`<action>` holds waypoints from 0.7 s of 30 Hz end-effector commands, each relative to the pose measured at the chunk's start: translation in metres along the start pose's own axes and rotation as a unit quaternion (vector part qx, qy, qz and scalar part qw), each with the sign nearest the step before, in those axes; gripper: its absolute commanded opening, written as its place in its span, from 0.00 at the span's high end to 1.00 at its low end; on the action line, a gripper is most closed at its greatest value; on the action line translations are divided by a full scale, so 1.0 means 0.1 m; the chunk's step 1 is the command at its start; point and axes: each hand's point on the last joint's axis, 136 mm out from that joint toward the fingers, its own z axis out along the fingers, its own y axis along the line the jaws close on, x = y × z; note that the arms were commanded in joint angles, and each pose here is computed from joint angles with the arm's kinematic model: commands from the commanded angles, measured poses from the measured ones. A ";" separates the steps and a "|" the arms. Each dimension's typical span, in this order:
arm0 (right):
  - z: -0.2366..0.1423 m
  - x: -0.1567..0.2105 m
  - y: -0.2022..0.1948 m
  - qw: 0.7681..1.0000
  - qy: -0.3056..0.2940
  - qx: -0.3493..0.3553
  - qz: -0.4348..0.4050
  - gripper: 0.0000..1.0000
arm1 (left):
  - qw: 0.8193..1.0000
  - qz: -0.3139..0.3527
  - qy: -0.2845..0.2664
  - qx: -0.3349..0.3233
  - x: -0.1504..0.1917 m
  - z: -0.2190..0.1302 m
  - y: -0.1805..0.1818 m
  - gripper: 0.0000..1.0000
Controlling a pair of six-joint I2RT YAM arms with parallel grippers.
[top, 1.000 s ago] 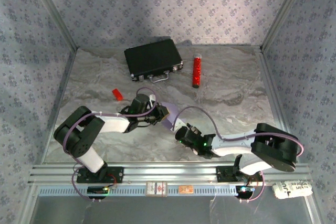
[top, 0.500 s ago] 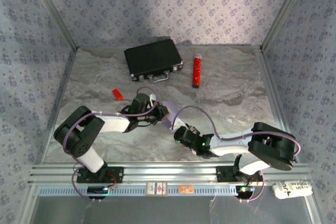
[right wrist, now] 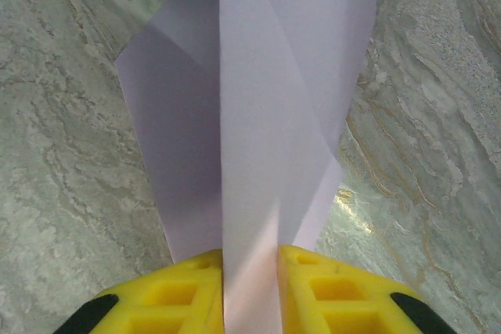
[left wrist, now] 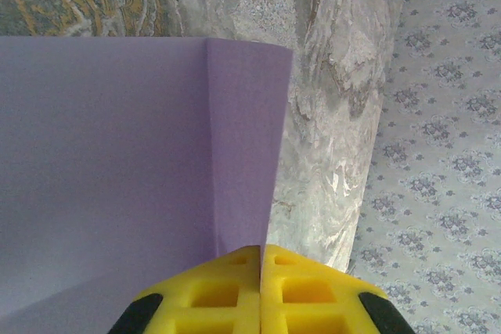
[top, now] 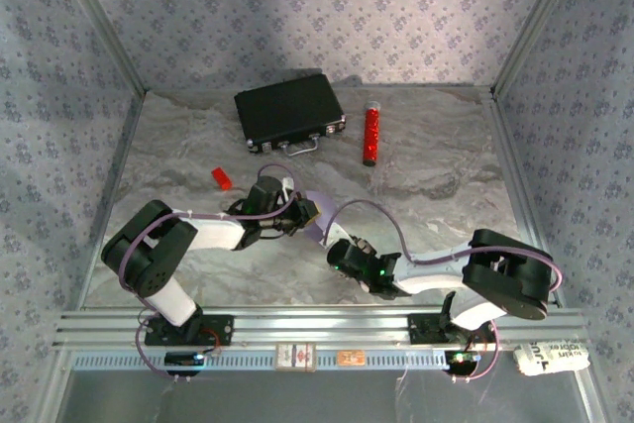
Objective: Fold a paper plane with a square sheet of paper (pick it up from the middle)
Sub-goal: Fourth fold the wing at the center of the table.
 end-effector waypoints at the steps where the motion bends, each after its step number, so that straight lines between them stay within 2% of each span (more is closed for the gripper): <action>1: 0.01 -0.10 0.01 1.000 -0.009 0.000 0.018 0.78 | 1.000 0.005 0.006 0.009 -0.01 0.01 -0.06 0.94; 9: 0.02 -0.11 0.00 1.000 -0.009 -0.003 0.026 0.89 | 1.000 0.004 0.004 0.007 -0.01 0.01 -0.04 0.94; 13: 0.03 -0.09 0.01 0.999 -0.005 -0.008 0.034 0.93 | 1.000 0.004 0.003 0.007 -0.02 0.00 -0.05 0.90; 17: 0.04 -0.09 0.02 0.999 -0.005 -0.017 0.044 0.96 | 1.000 0.003 -0.003 0.001 -0.04 -0.03 -0.02 0.77; 19: 0.05 -0.08 0.03 0.999 -0.004 -0.023 0.048 0.96 | 1.000 0.008 -0.004 0.001 -0.05 -0.05 -0.03 0.62; 21: 0.07 -0.07 0.05 0.998 -0.001 -0.030 0.051 0.97 | 1.000 0.013 -0.009 -0.004 -0.07 -0.08 -0.04 0.53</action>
